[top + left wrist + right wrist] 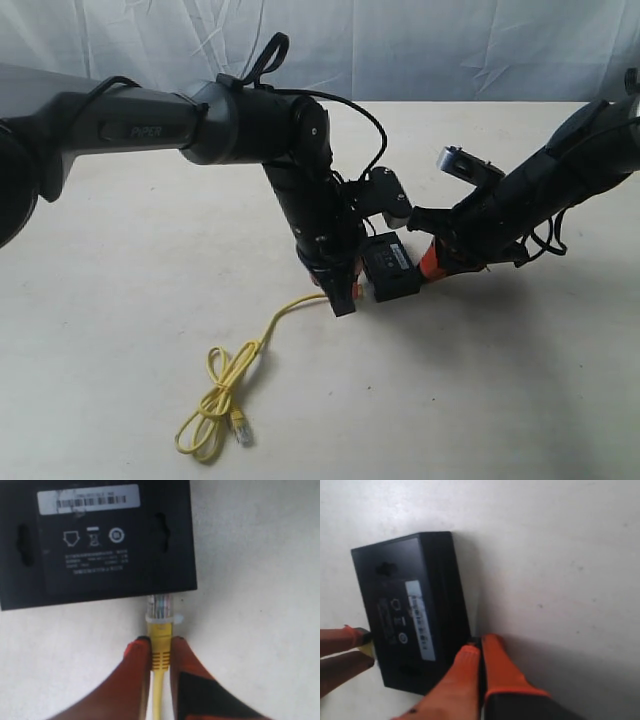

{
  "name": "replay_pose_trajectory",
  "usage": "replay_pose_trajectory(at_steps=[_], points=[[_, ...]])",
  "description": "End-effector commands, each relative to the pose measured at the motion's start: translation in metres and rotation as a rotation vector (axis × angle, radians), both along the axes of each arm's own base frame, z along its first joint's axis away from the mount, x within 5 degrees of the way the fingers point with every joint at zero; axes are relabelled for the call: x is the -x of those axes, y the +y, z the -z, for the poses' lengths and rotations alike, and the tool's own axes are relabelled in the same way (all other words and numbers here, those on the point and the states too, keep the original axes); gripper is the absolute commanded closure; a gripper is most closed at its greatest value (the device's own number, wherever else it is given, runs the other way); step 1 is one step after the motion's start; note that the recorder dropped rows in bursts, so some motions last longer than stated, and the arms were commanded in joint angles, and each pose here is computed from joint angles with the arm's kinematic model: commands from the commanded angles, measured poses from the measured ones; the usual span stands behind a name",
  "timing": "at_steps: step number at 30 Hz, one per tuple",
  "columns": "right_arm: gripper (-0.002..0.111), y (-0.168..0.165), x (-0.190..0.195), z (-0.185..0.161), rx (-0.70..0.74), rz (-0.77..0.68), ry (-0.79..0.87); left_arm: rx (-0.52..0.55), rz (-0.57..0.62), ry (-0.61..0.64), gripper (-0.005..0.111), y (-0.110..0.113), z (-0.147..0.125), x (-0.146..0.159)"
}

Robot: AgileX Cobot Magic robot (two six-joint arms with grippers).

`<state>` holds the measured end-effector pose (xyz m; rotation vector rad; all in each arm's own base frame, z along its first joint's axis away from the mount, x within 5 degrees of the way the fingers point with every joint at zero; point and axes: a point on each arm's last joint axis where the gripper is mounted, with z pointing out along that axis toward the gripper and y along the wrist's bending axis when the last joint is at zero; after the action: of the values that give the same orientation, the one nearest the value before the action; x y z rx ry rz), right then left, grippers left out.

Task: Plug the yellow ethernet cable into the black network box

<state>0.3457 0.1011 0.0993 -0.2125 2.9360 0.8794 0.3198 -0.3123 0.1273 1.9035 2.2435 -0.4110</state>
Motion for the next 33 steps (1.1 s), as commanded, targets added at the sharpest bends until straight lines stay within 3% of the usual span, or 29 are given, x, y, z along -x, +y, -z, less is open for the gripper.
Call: replay_pose_trajectory(at_steps=[1,26,33], points=[[0.109,0.0082,0.0028,-0.0004,-0.006,-0.027,0.007,0.019,0.003,0.020,0.107,-0.0020,-0.0074,0.0027],[0.109,0.0143,0.0029,-0.0015,-0.028,-0.016,0.005,0.006,-0.055,-0.024,0.107,-0.0011,-0.0068,-0.0027],[0.109,0.0167,0.0006,-0.0033,-0.059,-0.025,-0.032,-0.012,0.006,-0.053,0.107,-0.0064,-0.0062,0.0029]])
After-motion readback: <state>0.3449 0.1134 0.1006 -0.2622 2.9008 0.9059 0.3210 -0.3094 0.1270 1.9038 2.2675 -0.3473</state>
